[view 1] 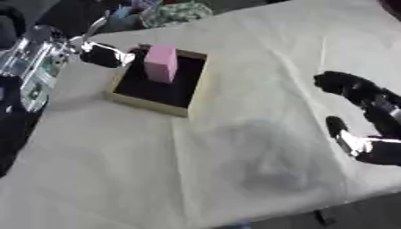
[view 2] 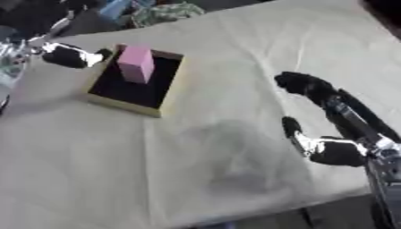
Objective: Pick up objects on the table and place them in the box.
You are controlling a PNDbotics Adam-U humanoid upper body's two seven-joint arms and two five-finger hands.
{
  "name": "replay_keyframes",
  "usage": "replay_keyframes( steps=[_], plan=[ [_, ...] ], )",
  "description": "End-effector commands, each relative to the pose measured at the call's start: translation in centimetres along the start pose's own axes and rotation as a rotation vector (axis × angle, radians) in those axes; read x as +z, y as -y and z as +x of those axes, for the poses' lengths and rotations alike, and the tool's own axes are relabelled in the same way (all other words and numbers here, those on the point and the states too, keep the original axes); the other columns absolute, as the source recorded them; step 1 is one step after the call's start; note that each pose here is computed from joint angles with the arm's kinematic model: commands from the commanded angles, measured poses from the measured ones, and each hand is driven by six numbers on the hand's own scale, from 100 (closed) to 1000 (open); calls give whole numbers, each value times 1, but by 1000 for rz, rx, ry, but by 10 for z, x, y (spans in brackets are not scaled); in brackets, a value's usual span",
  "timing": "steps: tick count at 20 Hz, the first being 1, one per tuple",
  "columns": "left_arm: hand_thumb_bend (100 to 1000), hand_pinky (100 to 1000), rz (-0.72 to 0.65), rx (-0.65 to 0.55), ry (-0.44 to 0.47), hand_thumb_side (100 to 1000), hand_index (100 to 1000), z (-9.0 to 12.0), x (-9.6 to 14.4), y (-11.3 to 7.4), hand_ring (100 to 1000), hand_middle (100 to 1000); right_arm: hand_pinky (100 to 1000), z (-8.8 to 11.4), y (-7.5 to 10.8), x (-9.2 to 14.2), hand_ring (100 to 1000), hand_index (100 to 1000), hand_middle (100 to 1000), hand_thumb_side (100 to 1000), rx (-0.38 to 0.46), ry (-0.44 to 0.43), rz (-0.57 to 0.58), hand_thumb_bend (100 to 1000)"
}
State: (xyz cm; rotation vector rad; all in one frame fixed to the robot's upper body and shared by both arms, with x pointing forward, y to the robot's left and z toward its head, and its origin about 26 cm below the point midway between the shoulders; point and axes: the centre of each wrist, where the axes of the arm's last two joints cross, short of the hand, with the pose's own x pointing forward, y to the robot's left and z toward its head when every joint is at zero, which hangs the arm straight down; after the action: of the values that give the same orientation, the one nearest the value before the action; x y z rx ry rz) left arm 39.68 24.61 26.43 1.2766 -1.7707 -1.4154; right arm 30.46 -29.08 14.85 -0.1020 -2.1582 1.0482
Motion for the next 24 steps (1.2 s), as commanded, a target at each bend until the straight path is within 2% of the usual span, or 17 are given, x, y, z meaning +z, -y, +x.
replay_keyframes(
  steps=[1, 4, 7, 13, 15, 24],
  plan=[
    [293, 822, 120, 69, 18, 571, 936, 1, 28, -38, 796, 787, 926, 4, 6, -1, 923, 991, 896, 362, 23, 6, -20, 100],
    [277, 807, 195, 169, 6, 566, 929, 8, 62, -46, 789, 782, 924, 3, 7, 1, 921, 989, 893, 362, 21, 0, -33, 100],
    [278, 790, 248, 274, -38, 567, 925, 11, 86, -40, 780, 776, 921, 3, 7, 2, 919, 988, 891, 363, 18, -11, -55, 100],
    [263, 755, 332, 500, -111, 574, 922, 15, 112, 3, 762, 766, 916, 3, 7, 2, 913, 984, 884, 360, 7, -12, -88, 100],
    [227, 744, 347, 558, -135, 568, 921, 18, 118, 15, 754, 763, 915, 3, 8, 2, 912, 983, 882, 359, -1, -9, -94, 100],
    [232, 708, 404, 754, -245, 575, 913, 33, 135, 59, 724, 747, 905, 3, 10, 1, 903, 976, 869, 354, -26, 6, -138, 100]
  ],
)
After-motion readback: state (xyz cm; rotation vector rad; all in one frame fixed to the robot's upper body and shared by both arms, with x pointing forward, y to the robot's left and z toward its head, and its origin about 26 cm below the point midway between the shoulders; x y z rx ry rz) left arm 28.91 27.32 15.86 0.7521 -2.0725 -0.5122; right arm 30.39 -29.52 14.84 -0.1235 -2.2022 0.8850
